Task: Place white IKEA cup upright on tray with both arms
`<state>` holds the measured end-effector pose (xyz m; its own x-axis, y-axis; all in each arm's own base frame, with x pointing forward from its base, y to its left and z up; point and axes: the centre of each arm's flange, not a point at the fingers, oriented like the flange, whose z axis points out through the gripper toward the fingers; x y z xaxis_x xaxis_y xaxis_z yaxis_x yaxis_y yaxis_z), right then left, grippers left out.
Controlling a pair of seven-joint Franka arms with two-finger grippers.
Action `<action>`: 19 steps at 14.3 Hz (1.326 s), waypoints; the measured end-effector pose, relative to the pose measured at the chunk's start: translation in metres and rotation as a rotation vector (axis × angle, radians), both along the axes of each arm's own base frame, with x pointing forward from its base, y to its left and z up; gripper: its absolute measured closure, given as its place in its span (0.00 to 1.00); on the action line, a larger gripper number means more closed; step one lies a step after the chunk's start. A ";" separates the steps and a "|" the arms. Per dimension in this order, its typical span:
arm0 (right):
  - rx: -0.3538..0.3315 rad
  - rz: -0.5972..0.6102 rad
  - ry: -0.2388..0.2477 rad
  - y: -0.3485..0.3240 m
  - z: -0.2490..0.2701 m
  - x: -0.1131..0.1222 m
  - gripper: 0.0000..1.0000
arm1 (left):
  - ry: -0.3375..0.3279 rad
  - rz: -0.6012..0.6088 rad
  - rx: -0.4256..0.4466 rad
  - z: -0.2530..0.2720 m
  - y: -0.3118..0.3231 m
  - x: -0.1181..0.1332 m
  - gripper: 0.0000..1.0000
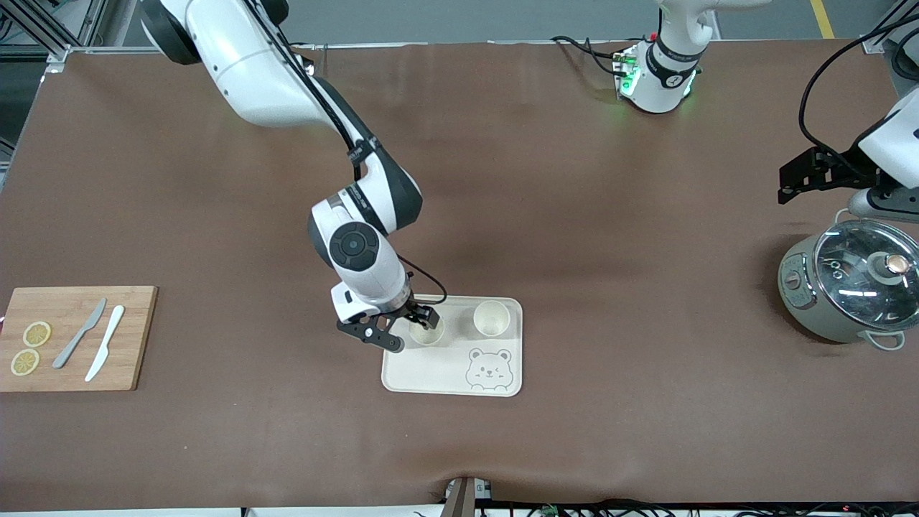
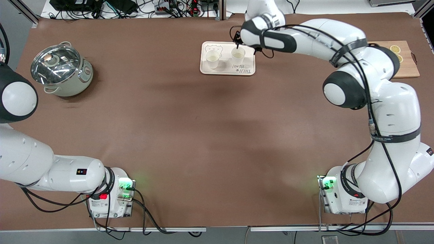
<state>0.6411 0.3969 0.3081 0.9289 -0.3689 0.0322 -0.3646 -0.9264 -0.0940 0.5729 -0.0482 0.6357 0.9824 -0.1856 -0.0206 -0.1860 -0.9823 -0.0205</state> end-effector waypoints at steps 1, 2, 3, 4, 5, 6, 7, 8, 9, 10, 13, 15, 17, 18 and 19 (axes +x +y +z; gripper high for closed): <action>-0.005 0.006 0.008 -0.002 0.021 -0.003 0.00 | 0.007 0.000 0.001 -0.001 0.000 -0.001 0.00; -0.013 0.021 0.018 -0.006 0.044 -0.006 0.00 | 0.009 0.001 0.001 -0.001 0.000 -0.001 0.00; -0.021 0.036 0.029 -0.013 0.065 -0.009 0.00 | 0.010 0.001 0.001 -0.001 0.001 -0.001 0.00; -0.030 0.050 0.039 -0.023 0.085 -0.010 0.00 | 0.011 0.001 0.001 -0.002 0.001 -0.001 0.00; -0.037 0.064 0.050 -0.037 0.103 -0.010 0.00 | 0.012 0.002 0.001 -0.002 0.001 -0.001 0.00; -0.046 0.080 0.063 -0.054 0.119 -0.008 0.00 | 0.012 0.002 0.001 -0.002 0.001 -0.001 0.00; -0.054 0.098 0.079 -0.073 0.134 -0.006 0.00 | 0.013 0.002 0.001 -0.002 0.001 -0.001 0.00; -0.061 0.115 0.095 -0.096 0.148 -0.004 0.00 | 0.013 0.003 0.001 -0.003 0.002 -0.001 0.00; -0.067 0.137 0.113 -0.121 0.162 -0.002 0.00 | 0.013 0.003 0.001 -0.003 0.002 -0.001 0.00; -0.068 0.159 0.126 -0.147 0.176 0.000 0.00 | 0.013 0.003 0.001 -0.003 0.002 -0.001 0.00; -0.065 0.208 0.158 -0.223 0.217 0.001 0.00 | 0.013 0.004 0.001 -0.003 0.002 -0.001 0.00; -0.059 0.239 0.164 -0.267 0.236 0.002 0.00 | 0.013 0.005 0.002 -0.003 0.003 0.000 0.00; -0.053 0.252 0.157 -0.305 0.244 0.006 0.00 | 0.013 0.006 0.002 -0.003 0.004 0.000 0.00; -0.050 0.254 0.156 -0.321 0.244 0.008 0.00 | 0.013 0.007 0.002 -0.003 0.004 0.000 0.00; -0.049 0.256 0.155 -0.332 0.244 0.010 0.00 | 0.013 0.007 0.002 -0.003 0.004 0.000 0.00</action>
<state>0.6506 0.0646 0.5517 0.9867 -0.1234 -0.1055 -0.1249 -0.9921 -0.0081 0.5726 -0.0441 0.6331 0.9834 -0.1784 -0.0337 -0.1791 -0.9836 -0.0197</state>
